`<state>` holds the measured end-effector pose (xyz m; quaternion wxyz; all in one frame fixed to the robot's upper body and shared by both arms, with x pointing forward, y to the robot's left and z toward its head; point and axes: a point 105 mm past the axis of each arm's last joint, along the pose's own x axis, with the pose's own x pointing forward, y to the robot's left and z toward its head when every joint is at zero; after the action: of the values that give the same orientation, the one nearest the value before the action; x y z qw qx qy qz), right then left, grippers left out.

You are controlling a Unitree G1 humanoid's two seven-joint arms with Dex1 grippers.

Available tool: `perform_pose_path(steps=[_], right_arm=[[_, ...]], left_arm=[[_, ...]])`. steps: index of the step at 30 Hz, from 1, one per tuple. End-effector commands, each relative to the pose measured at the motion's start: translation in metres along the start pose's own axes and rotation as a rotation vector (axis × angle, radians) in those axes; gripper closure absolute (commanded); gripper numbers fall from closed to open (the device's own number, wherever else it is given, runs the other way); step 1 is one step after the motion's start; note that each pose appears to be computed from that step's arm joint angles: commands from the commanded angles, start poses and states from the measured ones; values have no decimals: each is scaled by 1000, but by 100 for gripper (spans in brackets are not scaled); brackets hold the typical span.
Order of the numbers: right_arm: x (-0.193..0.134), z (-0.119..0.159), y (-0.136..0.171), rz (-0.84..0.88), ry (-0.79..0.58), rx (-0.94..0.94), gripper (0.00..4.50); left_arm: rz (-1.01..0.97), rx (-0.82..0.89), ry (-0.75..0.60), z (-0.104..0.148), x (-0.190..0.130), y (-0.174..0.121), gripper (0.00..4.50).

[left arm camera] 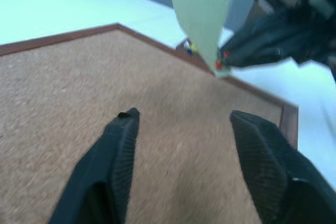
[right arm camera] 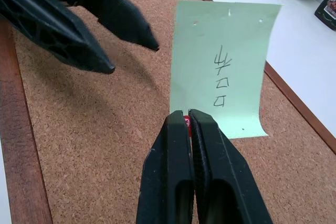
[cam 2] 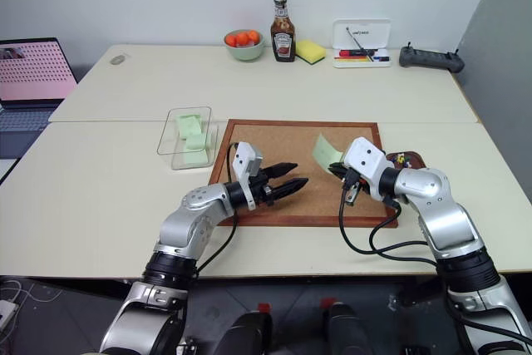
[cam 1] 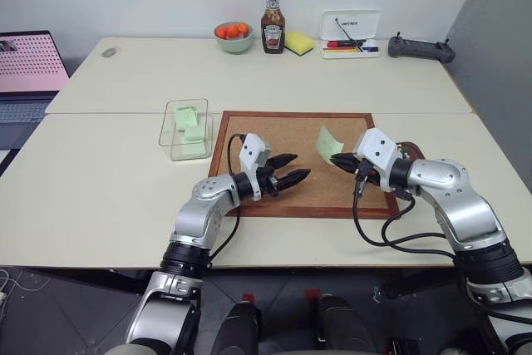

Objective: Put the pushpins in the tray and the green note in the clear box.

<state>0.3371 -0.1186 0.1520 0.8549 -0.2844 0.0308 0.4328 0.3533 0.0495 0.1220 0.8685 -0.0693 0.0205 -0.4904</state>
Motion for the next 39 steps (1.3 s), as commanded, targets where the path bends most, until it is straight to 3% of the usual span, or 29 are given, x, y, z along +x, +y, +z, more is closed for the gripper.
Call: perform_pose_path(steps=[1, 10, 23, 27, 38, 39], right_arm=[[-1, 14, -6, -15, -37, -41, 450], [-2, 15, -6, -14, -40, -44, 450], [-1, 16, -4, -12, -40, -43, 450], [-1, 16, -4, -10, -39, -45, 450], [-3, 16, -4, -14, -37, -48, 450], [-3, 16, -4, -14, -38, -47, 450]], left_arm=[[-7, -35, -89, 21, 11, -3, 54], [-114, -117, -67, 18, 34, -26, 54], [-65, -215, -113, 23, 53, -15, 54], [-114, -214, -89, 18, 57, -24, 108], [-87, -239, -69, 13, 63, -19, 359], [-82, -245, -72, 13, 63, -18, 367]])
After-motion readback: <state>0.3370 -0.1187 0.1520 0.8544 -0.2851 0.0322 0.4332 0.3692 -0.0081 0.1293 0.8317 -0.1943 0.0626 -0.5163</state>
